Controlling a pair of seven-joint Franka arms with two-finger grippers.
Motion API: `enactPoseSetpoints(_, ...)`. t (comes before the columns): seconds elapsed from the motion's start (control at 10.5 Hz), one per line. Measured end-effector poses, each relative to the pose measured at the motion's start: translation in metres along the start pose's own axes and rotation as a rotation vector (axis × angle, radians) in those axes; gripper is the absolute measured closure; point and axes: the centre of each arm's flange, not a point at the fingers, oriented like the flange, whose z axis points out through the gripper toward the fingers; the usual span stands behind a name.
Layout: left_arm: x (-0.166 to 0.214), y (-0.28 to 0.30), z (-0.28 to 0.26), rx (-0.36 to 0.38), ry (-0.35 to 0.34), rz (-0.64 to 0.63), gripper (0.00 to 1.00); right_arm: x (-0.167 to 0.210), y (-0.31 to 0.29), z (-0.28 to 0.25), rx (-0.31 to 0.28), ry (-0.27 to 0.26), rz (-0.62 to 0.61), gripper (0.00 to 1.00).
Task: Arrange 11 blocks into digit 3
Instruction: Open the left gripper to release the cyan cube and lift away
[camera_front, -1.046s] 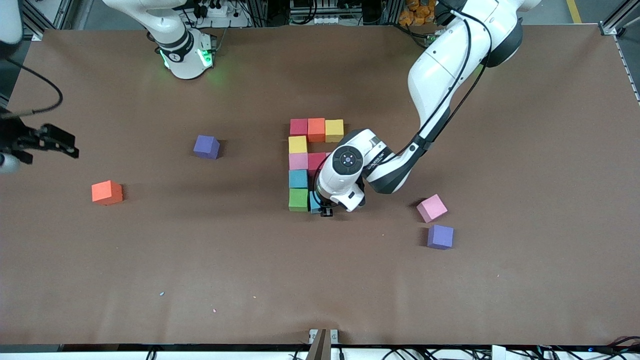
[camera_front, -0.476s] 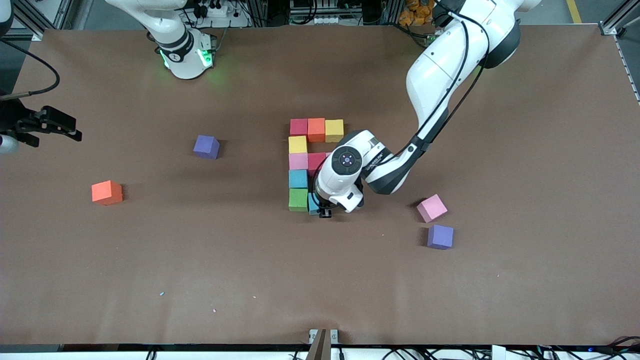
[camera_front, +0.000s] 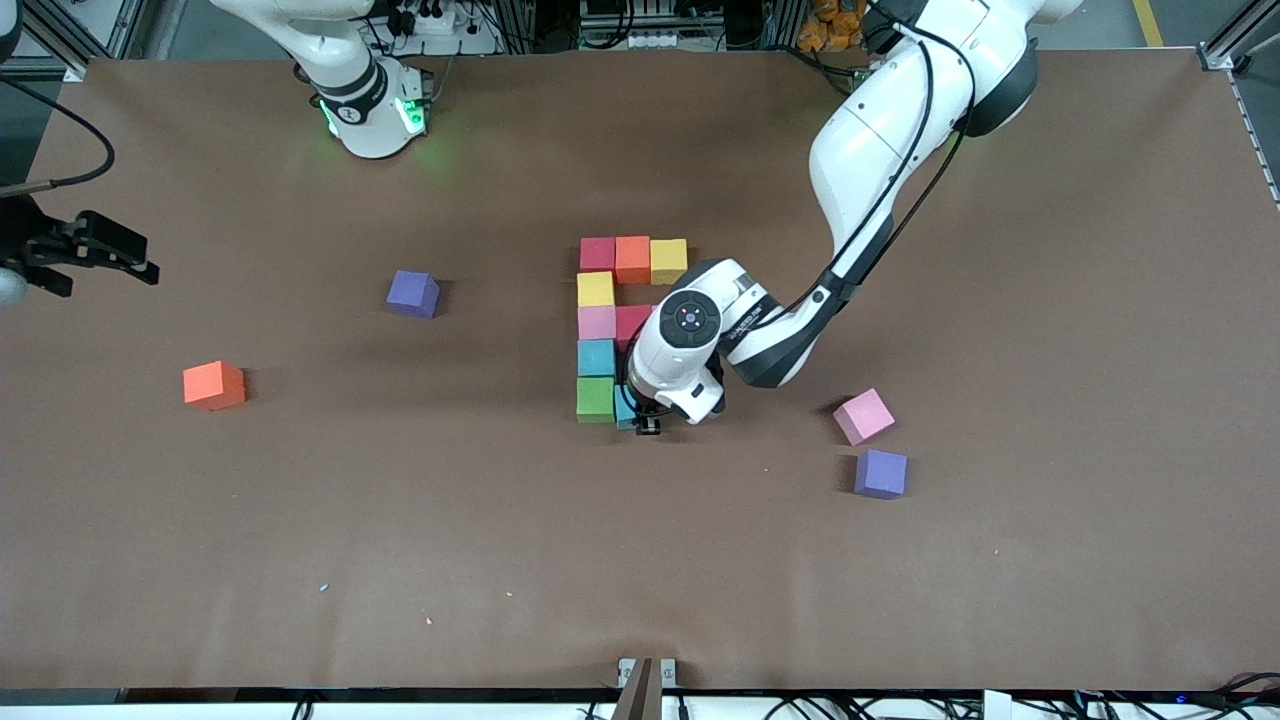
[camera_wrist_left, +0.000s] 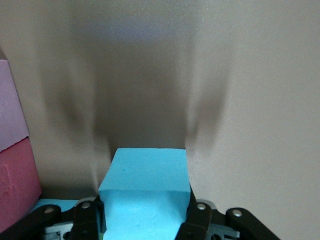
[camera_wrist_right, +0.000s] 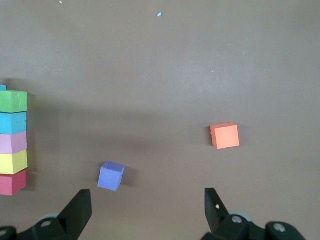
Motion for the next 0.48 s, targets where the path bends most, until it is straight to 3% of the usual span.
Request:
enactPoseSetpoints(0.19, 0.0, 0.0, 0.0, 0.0, 0.001, 0.001, 0.45, 0.0, 0.0, -0.014, -0.01, 0.027, -0.001, 0.0)
enactPoseSetpoints(0.48, -0.004, -0.006, 0.008, -0.011, 0.009, 0.016, 0.08, -0.001, 0.004, -0.02, -0.013, 0.036, 0.006, 0.0)
